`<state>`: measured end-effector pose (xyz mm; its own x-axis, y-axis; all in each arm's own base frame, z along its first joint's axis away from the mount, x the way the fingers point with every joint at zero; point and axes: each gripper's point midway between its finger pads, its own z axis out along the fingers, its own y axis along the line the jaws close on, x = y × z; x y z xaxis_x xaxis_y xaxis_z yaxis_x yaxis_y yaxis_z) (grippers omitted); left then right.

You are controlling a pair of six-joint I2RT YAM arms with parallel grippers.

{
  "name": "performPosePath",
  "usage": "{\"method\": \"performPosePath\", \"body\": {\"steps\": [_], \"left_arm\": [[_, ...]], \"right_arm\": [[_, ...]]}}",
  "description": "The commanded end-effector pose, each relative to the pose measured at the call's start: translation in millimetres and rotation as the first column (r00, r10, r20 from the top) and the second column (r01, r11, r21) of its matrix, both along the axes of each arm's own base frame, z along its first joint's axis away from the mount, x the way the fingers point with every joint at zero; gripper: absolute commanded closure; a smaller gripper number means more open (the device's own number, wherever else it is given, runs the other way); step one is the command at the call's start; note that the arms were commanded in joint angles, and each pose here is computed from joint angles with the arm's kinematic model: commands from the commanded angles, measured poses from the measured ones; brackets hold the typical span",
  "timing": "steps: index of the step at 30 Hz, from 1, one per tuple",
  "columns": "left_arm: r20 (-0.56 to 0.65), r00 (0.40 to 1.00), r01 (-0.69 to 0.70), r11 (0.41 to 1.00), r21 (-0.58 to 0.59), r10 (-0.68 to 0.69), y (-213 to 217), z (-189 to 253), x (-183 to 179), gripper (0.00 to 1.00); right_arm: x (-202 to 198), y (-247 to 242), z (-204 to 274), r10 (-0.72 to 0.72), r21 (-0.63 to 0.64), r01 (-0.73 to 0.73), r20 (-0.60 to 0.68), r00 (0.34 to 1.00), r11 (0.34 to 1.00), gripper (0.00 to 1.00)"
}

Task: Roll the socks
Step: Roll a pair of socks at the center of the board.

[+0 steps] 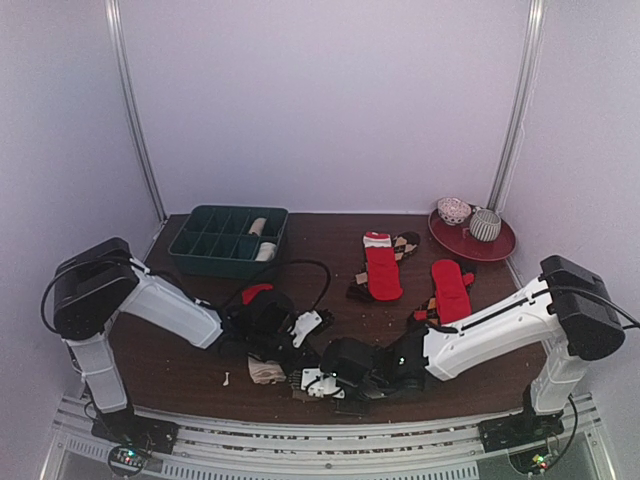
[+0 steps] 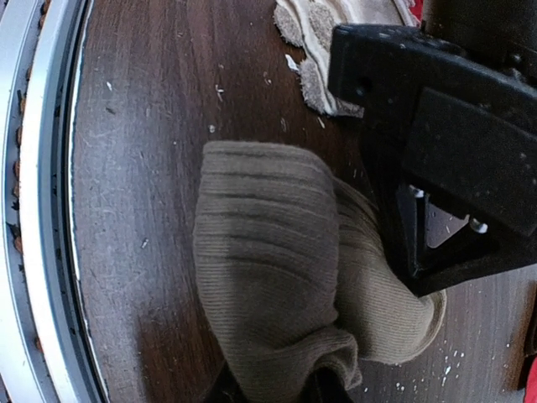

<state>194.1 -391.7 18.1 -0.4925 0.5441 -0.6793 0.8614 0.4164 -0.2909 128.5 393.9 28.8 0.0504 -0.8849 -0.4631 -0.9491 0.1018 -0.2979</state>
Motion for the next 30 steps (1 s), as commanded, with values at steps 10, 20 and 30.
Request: {"method": "performPosePath", "body": {"steps": [10, 20, 30], "left_arm": [[-0.084, 0.996, -0.001, 0.981, 0.193, 0.018, 46, -62, -22, 0.92], [-0.038, 0.999, -0.025, 0.985, 0.170, 0.032, 42, -49, -14, 0.91], [0.145, 0.987, -0.080, 0.996, 0.025, 0.075, 37, 25, 7, 0.66]], "right_arm": [[-62, -58, -74, -0.254, -0.155, 0.209, -0.741, 0.621, 0.966, 0.93], [-93, -101, -113, -0.452, -0.329, 0.356, -0.821, 0.350, 0.874, 0.94], [-89, -118, -134, -0.546, -0.412, 0.419, -0.792, 0.275, 0.809, 0.94]]}}
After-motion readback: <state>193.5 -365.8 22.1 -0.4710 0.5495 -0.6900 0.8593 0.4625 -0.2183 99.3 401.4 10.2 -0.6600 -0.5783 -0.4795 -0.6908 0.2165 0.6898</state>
